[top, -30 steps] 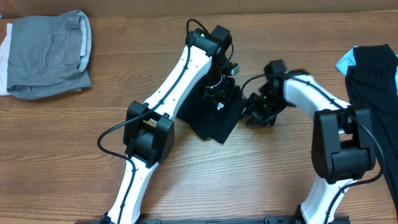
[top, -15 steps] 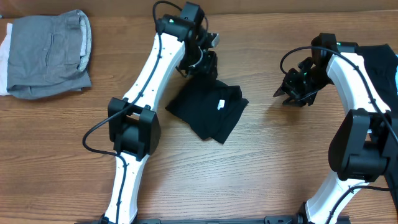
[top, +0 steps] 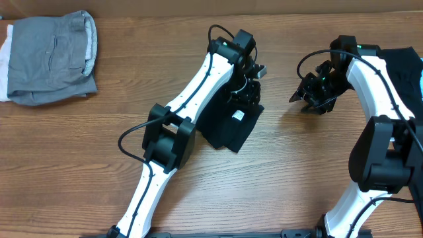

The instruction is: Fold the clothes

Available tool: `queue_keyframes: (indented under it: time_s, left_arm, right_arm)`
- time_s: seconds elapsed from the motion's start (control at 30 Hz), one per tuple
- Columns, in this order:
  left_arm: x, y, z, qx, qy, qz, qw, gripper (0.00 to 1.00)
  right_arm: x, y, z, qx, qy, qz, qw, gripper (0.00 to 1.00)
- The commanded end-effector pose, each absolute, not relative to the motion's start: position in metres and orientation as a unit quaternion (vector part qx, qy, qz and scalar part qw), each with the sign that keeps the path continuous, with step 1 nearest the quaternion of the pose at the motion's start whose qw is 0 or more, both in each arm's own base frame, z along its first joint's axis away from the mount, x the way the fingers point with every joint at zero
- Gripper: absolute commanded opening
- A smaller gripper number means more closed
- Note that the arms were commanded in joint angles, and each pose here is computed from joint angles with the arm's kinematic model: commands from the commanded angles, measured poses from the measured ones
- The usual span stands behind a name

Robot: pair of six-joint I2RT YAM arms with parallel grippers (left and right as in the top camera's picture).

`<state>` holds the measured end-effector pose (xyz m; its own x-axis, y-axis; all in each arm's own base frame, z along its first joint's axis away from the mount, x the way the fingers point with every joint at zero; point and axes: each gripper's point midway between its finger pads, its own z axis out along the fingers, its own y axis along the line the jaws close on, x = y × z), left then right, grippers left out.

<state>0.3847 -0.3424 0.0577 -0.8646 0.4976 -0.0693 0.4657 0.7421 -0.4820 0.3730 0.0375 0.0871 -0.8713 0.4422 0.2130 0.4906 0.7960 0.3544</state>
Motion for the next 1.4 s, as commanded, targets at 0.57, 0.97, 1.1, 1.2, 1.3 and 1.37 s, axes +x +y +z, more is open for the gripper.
queue_keyframes:
  time_s: [0.57, 0.97, 1.1, 1.2, 1.3, 1.37]
  left_arm:
    - [0.381, -0.357, 0.176, -0.338, -0.897, 0.275, -0.071, 0.56]
    - [0.487, -0.153, 0.153, -0.197, -0.941, 0.254, -0.102, 1.00]
    - [0.482, -0.137, 0.111, -0.201, -0.920, 0.333, -0.056, 1.00]
    - [0.476, -0.139, 0.075, -0.196, -0.915, 0.352, -0.015, 1.00]
    - [0.466, -0.153, 0.057, -0.206, -0.901, 0.382, 0.011, 1.00]
    - [0.457, -0.164, 0.049, -0.216, -0.890, 0.401, 0.029, 1.00]
  right_arm:
    - [0.380, 0.038, 0.093, -0.238, -0.948, -0.204, 0.046, 0.57]
    - [0.385, 0.014, 0.084, -0.239, -0.961, -0.137, 0.019, 1.00]
    - [0.383, -0.007, 0.079, -0.241, -0.968, -0.075, 0.009, 1.00]
    - [0.383, -0.015, 0.078, -0.241, -0.969, -0.050, 0.005, 1.00]
    - [0.383, -0.016, 0.078, -0.241, -0.969, -0.049, 0.005, 1.00]
    - [0.383, -0.016, 0.078, -0.241, -0.969, -0.049, 0.005, 1.00]
